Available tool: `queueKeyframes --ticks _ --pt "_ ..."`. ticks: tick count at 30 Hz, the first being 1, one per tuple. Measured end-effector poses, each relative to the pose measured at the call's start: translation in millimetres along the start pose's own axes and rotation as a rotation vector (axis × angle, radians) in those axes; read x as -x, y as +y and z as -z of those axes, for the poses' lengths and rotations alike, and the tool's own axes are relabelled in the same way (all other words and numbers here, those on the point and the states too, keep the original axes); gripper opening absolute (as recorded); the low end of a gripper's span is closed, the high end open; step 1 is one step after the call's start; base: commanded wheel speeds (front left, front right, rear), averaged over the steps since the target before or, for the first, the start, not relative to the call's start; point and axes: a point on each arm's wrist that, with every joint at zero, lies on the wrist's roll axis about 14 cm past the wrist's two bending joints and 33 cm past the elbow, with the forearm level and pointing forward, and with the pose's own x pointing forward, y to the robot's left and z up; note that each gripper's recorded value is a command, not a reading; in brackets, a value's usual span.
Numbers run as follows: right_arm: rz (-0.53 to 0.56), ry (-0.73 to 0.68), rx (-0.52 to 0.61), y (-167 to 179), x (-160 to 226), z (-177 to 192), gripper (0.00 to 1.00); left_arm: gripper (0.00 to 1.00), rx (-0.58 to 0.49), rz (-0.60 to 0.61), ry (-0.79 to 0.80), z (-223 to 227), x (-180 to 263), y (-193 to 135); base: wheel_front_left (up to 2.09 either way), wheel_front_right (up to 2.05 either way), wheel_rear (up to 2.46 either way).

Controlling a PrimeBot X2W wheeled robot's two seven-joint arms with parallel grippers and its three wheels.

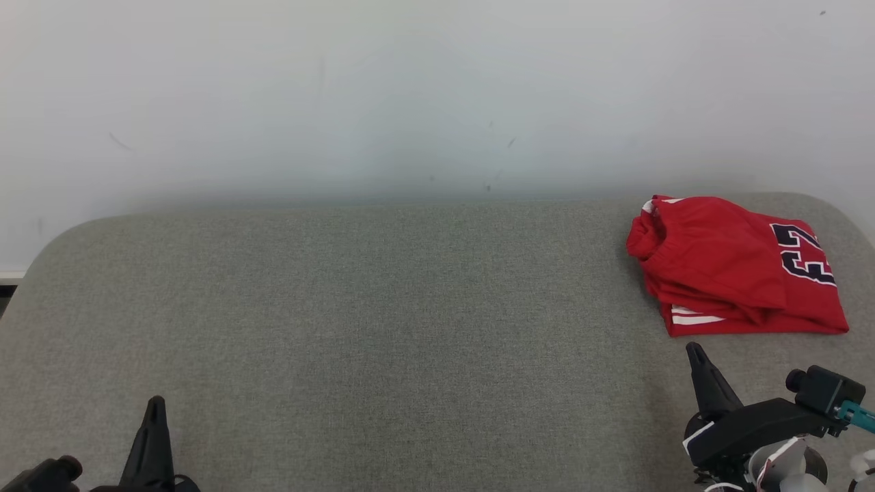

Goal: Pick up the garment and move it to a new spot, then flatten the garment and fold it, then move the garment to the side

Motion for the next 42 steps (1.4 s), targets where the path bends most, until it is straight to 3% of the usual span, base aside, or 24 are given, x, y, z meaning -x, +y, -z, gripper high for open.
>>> queueKeyframes --ticks 23,42 --pt "-0.003 -0.006 -0.290 -1 -12 -12 0.00 0.00 0.353 -0.002 0.013 -1 -15 -6 0.00 0.00 0.00" --pt "-0.024 -0.015 -0.476 0 -20 -21 0.00 0.00 0.578 0.006 0.013 -2 -25 -12 0.00 0.00 0.00"
